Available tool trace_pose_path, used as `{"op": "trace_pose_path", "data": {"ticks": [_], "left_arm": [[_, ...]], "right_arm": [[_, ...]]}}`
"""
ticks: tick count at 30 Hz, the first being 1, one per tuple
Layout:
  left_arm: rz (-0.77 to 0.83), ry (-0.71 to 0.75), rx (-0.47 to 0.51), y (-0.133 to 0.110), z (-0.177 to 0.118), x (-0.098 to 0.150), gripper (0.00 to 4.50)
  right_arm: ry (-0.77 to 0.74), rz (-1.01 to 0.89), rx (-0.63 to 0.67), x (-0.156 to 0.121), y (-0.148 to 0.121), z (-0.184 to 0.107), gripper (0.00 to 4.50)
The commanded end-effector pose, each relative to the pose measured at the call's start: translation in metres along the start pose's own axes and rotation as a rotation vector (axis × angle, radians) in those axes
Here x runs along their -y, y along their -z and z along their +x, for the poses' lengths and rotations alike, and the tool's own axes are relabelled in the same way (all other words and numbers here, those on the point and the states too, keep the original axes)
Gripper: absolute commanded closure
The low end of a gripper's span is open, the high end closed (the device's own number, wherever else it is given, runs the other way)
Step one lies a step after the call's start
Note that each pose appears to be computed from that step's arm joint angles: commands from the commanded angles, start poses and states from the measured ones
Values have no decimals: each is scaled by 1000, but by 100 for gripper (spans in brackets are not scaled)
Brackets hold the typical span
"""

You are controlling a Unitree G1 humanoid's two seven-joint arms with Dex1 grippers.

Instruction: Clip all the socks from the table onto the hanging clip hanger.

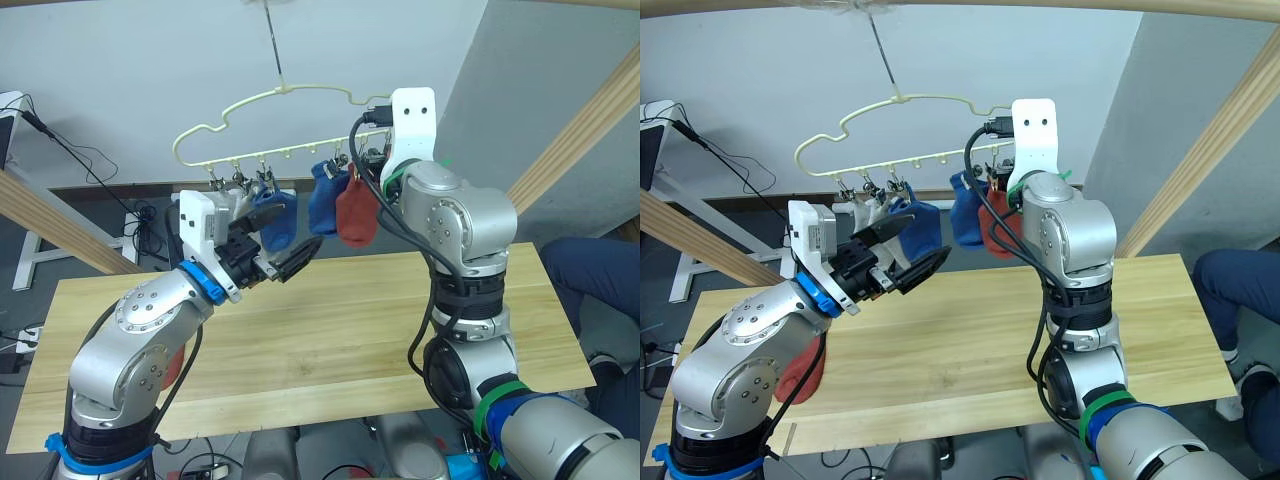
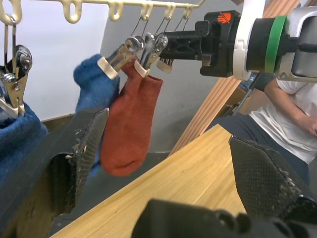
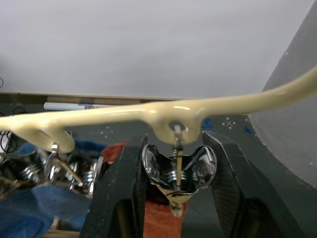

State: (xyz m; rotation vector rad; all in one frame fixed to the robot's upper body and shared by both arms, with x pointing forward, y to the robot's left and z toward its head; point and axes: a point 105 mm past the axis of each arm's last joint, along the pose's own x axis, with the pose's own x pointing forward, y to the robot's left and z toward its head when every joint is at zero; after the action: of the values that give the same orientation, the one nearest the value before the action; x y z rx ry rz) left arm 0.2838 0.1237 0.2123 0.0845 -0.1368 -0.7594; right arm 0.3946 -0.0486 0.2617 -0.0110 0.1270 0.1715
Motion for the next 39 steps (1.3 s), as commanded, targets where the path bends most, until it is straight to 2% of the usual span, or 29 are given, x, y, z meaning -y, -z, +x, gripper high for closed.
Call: {"op": "trace_pose_path", "data": {"ticks": [1,21,24,29,31,38,39], "left_arm": [[22,4,43,-8,-1,4,0],[24,3,44,-9,0,5,0],[24,3,45,-9,0,5,0],[25,3,44,-9,0,5,0],[24,4,45,-8,0,5,0],[26,5,47,-9,0,4,0],[26,5,47,-9,0,4,0]], "right_arm": [[-2,2,76,-3,-20,-4,271],[3,0,111,-2,-24,-3,271],[-3,0,112,-2,-24,-4,213],[-8,0,115,-3,-24,-4,48],[-6,1,117,-3,-24,-5,8],[-3,-6,122,-4,-25,-5,8],[-4,-7,123,-4,-25,-5,24]]}}
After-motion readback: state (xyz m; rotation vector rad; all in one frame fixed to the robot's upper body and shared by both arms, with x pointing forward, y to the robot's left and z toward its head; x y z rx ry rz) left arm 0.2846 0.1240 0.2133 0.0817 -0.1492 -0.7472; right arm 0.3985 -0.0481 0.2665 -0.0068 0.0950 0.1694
